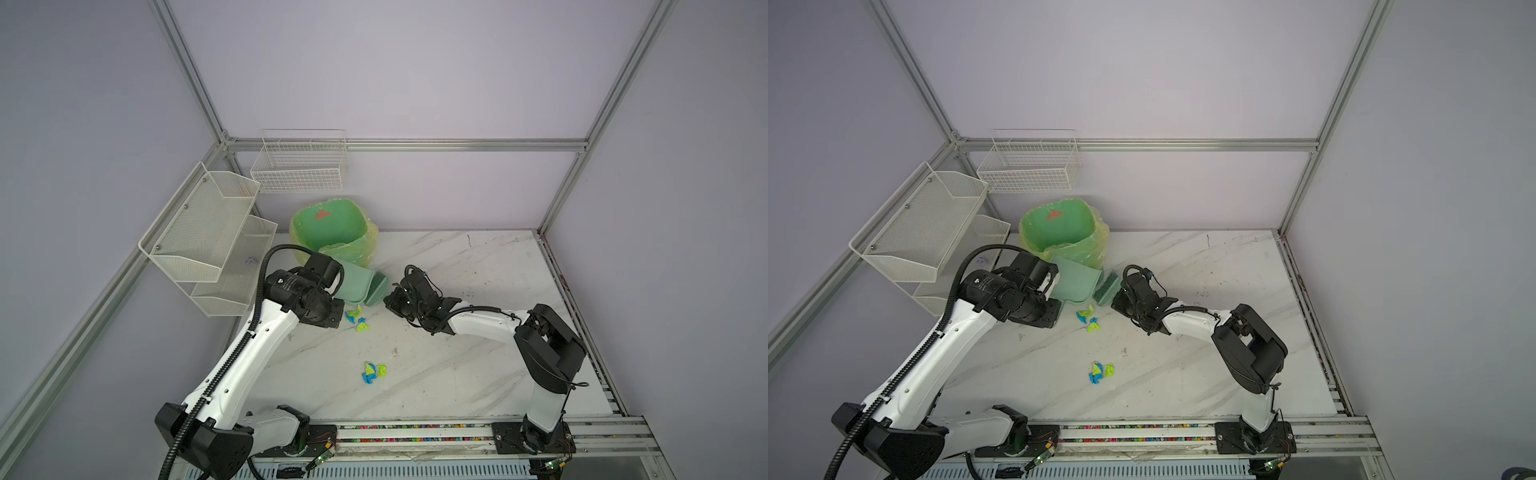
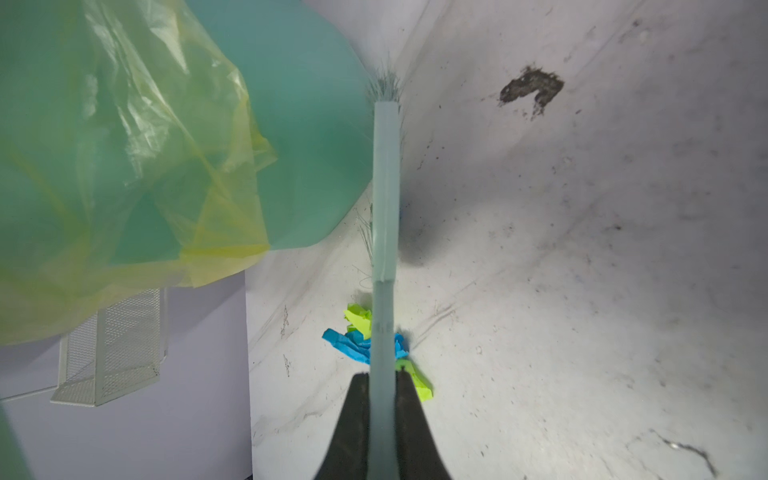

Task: Sweep away the paper scraps from the table

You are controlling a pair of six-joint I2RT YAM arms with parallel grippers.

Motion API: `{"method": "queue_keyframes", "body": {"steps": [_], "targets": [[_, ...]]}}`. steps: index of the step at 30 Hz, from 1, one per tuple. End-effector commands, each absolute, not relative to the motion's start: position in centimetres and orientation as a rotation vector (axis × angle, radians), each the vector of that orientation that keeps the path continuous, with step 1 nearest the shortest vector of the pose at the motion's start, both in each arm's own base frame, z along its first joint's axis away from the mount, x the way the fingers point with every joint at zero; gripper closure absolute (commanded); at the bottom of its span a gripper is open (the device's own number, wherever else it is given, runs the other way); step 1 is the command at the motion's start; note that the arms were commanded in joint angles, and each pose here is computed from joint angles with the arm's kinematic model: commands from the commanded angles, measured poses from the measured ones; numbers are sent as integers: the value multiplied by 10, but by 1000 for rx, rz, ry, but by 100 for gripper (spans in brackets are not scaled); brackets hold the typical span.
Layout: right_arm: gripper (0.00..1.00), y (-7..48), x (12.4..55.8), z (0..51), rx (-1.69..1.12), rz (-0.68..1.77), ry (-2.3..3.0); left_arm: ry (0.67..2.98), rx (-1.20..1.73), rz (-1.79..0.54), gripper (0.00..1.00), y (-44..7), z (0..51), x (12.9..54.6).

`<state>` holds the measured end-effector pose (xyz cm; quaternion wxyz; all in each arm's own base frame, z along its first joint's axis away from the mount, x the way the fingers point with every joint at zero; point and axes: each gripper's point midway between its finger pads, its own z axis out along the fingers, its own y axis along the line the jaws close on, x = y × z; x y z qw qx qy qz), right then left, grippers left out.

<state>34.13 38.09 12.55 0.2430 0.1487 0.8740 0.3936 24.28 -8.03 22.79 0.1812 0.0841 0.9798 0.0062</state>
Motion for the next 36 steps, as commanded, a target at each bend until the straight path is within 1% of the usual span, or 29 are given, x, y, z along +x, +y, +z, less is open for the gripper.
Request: {"method": "queue_keyframes", "body": {"steps": [1, 8, 11, 16, 25, 31, 36], "targets": [[100, 363, 337, 153, 449, 1082, 2334, 2752, 228, 45, 100, -79, 222, 248], [100, 332, 319, 191, 451, 1064, 2284, 2751, 225, 108, 100, -71, 220, 251], [100, 343, 309, 204, 383, 1122, 2285, 2747, 224, 111, 100, -69, 221, 253], [100, 365, 294, 201, 321, 1174, 2325, 2736, 213, 114, 100, -66, 227, 256], [100, 424, 259, 187, 172, 1303, 2394, 2742, 200, 104, 100, -65, 229, 253], [100, 449, 253, 179, 119, 1341, 2407, 2745, 199, 109, 100, -63, 229, 251], [100, 463, 254, 150, 74, 1318, 2476, 2751, 200, 107, 100, -64, 228, 251]]}}
